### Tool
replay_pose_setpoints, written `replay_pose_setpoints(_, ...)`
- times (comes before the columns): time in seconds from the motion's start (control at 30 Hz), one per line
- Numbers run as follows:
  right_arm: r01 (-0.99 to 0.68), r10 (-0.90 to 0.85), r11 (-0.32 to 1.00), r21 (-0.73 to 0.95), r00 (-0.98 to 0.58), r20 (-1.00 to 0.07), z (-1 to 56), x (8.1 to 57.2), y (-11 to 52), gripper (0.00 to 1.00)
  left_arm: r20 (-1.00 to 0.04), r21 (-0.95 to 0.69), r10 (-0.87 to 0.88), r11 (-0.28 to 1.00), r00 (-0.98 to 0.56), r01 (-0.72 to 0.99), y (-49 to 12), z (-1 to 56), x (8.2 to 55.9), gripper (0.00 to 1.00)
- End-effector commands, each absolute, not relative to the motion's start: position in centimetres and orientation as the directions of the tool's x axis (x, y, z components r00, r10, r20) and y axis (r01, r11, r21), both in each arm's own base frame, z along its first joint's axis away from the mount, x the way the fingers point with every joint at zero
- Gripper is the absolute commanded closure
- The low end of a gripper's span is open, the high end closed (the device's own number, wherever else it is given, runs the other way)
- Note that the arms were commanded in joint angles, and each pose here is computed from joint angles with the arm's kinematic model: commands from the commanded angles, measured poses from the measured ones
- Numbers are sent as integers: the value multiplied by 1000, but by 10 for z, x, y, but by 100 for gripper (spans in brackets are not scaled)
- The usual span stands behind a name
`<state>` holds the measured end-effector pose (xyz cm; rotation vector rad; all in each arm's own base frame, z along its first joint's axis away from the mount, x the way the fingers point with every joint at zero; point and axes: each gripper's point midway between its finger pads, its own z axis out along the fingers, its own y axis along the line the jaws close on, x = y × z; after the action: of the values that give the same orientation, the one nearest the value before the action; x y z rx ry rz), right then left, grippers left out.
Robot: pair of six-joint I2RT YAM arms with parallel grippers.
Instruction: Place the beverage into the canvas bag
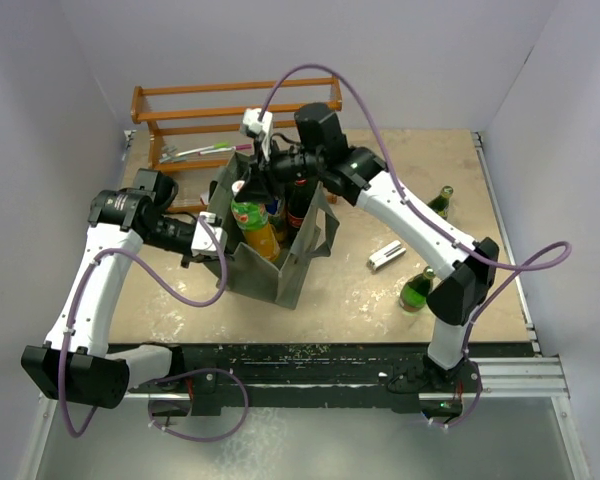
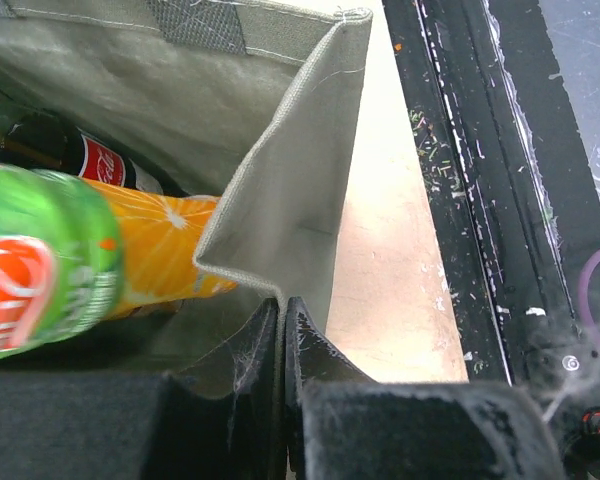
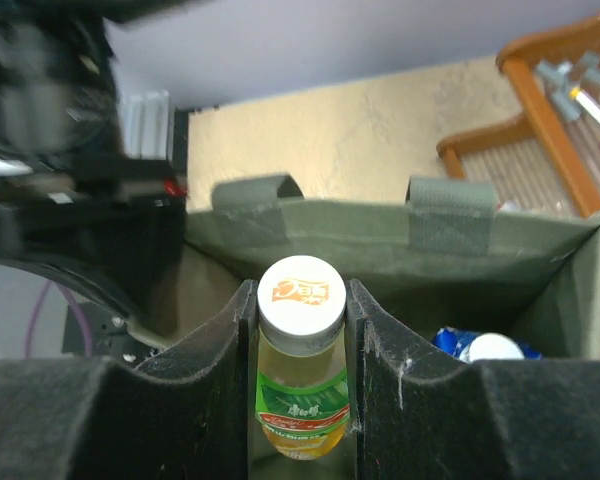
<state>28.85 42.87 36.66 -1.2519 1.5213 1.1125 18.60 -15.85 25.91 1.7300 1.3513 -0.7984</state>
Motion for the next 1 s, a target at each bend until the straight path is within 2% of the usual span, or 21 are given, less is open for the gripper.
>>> replay_pose_setpoints(0.0, -993, -108, 97, -71, 61, -992, 401, 287, 430, 100, -871, 245, 398, -155, 287, 957, -167, 278, 178, 90)
replay_pose_setpoints(0.23, -987, -155, 101, -127, 110, -982, 363, 297, 436, 100, -883, 237, 380, -141, 274, 961, -170, 285, 179, 91)
replay_pose_setpoints(0.43, -965, -177, 93, -246, 228, -958, 340, 306, 436, 100, -898, 233, 353, -129, 264, 964, -173, 291, 178, 91)
replay_pose_setpoints(0.63, -956, -176, 32, -293, 283, -943, 318, 301, 439, 100, -908, 223, 336, -118, 250, 968, -175, 297, 177, 92)
replay_pose_setpoints(0.97, -941, -248, 9, -339, 327, -912, 268, 308, 436, 100, -917, 205, 328, -104, 228, 973, -176, 298, 176, 92)
